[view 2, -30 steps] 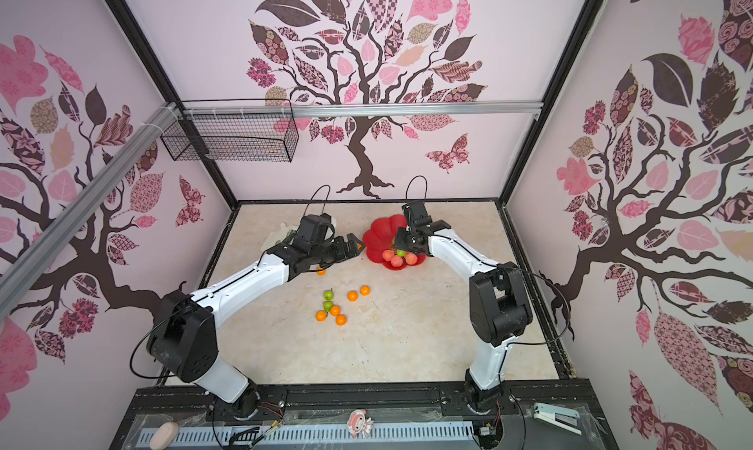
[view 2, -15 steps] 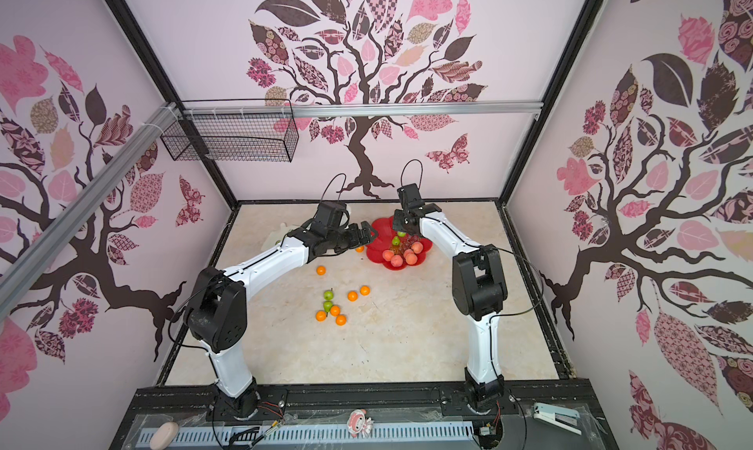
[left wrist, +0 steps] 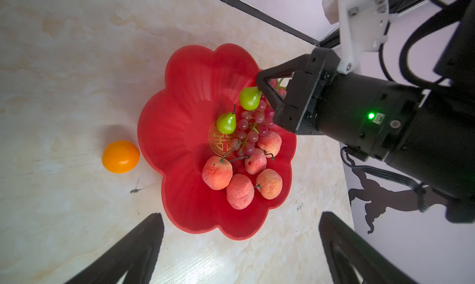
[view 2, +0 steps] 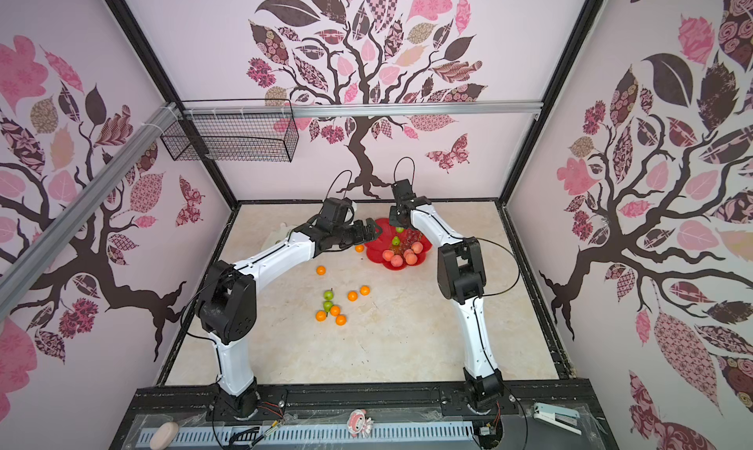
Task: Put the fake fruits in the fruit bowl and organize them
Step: 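Lower the pear into the bowl and open the right gripper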
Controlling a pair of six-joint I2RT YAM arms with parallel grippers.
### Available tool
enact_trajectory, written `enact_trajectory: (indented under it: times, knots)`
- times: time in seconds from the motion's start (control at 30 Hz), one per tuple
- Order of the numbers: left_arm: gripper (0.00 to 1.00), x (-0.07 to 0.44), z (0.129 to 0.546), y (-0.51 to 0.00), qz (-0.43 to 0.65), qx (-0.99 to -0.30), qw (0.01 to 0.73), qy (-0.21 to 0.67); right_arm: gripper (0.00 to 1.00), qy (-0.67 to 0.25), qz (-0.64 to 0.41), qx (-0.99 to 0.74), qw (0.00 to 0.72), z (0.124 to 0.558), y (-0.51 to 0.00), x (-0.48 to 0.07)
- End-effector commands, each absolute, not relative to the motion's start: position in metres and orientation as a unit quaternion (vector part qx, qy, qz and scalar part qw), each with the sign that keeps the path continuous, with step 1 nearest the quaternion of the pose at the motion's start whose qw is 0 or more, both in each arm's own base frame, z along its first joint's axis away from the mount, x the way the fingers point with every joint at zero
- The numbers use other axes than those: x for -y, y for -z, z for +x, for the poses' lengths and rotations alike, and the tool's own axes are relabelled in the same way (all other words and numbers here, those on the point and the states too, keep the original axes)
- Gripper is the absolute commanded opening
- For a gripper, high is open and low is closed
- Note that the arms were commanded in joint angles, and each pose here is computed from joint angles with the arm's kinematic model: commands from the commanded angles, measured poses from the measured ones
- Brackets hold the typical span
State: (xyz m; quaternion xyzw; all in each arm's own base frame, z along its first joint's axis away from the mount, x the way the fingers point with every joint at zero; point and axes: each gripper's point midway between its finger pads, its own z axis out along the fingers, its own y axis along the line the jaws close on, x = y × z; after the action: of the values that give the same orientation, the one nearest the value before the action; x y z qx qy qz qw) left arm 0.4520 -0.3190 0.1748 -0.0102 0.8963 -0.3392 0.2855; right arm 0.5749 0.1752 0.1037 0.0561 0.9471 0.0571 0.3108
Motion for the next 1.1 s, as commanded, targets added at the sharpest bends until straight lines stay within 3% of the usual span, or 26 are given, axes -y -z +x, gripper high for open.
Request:
enact_trajectory:
  times: [0.0, 0.5, 1.07]
  knots:
    - [0.98, 0.328, 0.46, -0.184, 0.003, -0.89, 0.294, 0.348, 0.0, -0.037, 0.048, -0.957, 0.284, 0.573, -0.081, -0.171]
    - [0.98, 0.328, 0.459, -0.178, 0.001, -0.892, 0.288, 0.348, 0.0, -0.017, 0.048, -0.967, 0.249, 0.565, -0.054, -0.166]
    - [0.98, 0.329, 0.457, -0.174, 0.002, -0.894, 0.281, 0.35, 0.02, -0.018, 0.05, -0.968, 0.247, 0.563, -0.057, -0.165]
